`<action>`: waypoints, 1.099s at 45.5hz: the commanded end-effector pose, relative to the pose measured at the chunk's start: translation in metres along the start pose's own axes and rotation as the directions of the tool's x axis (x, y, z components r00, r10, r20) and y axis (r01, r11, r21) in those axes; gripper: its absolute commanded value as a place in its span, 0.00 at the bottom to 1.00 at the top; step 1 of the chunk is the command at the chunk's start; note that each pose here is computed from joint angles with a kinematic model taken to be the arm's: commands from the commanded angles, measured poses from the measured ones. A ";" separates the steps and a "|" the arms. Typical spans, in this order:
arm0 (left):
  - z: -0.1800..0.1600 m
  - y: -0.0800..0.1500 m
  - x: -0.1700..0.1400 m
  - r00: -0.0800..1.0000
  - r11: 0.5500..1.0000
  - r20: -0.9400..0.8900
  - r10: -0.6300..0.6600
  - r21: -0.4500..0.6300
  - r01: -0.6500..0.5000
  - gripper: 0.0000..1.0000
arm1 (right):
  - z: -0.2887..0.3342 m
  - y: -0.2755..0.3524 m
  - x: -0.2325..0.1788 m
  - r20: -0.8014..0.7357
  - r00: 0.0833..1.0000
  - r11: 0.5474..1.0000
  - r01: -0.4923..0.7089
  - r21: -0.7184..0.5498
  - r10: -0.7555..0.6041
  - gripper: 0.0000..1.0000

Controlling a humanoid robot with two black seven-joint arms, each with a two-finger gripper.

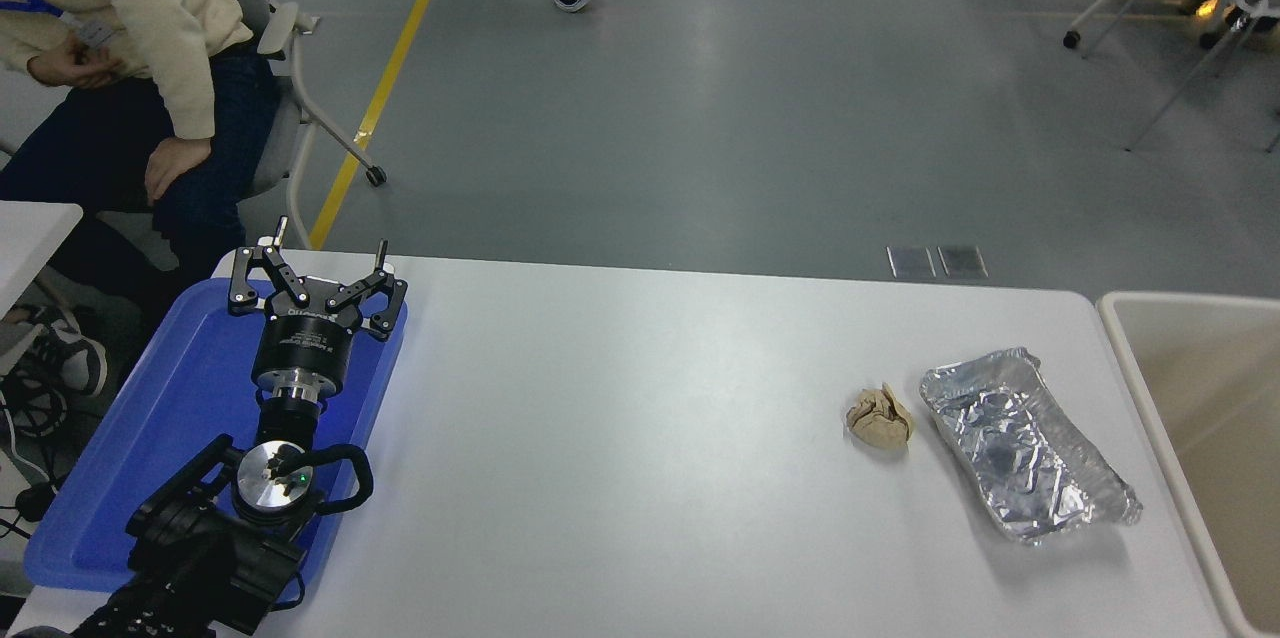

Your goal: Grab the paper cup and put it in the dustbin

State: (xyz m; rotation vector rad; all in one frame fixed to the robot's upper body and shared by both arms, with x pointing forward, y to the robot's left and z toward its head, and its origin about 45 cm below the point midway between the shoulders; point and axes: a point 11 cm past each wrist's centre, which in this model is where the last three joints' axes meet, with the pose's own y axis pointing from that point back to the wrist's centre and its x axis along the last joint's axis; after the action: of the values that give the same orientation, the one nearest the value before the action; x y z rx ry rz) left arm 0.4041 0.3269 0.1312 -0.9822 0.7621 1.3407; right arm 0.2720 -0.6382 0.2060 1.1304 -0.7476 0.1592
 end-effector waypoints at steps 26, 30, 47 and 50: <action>0.000 0.000 0.000 1.000 1.000 -0.001 0.000 -0.001 0.000 1.00 | -0.043 -0.071 -0.079 0.138 0.984 0.993 -0.109 -0.049 0.114 0.00; 0.000 0.000 0.000 1.000 1.000 0.000 0.002 -0.001 -0.002 1.00 | -0.045 -0.072 -0.082 0.136 0.984 0.993 -0.106 -0.047 0.111 0.00; 0.000 0.000 0.000 1.000 1.000 0.000 0.002 -0.001 -0.002 1.00 | -0.057 -0.074 -0.082 0.208 0.969 0.991 -0.134 -0.019 0.135 0.99; 0.000 0.000 0.000 1.000 1.000 0.000 0.002 -0.001 -0.002 1.00 | -0.059 -0.074 -0.079 0.214 0.967 0.990 -0.141 -0.015 0.141 0.99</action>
State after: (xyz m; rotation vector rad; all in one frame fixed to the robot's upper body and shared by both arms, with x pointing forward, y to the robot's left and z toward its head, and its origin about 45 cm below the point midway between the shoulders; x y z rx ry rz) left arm 0.4041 0.3270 0.1311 -0.9824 0.7630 1.3424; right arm 0.2694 -0.6060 0.0895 1.0875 -0.9692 0.1620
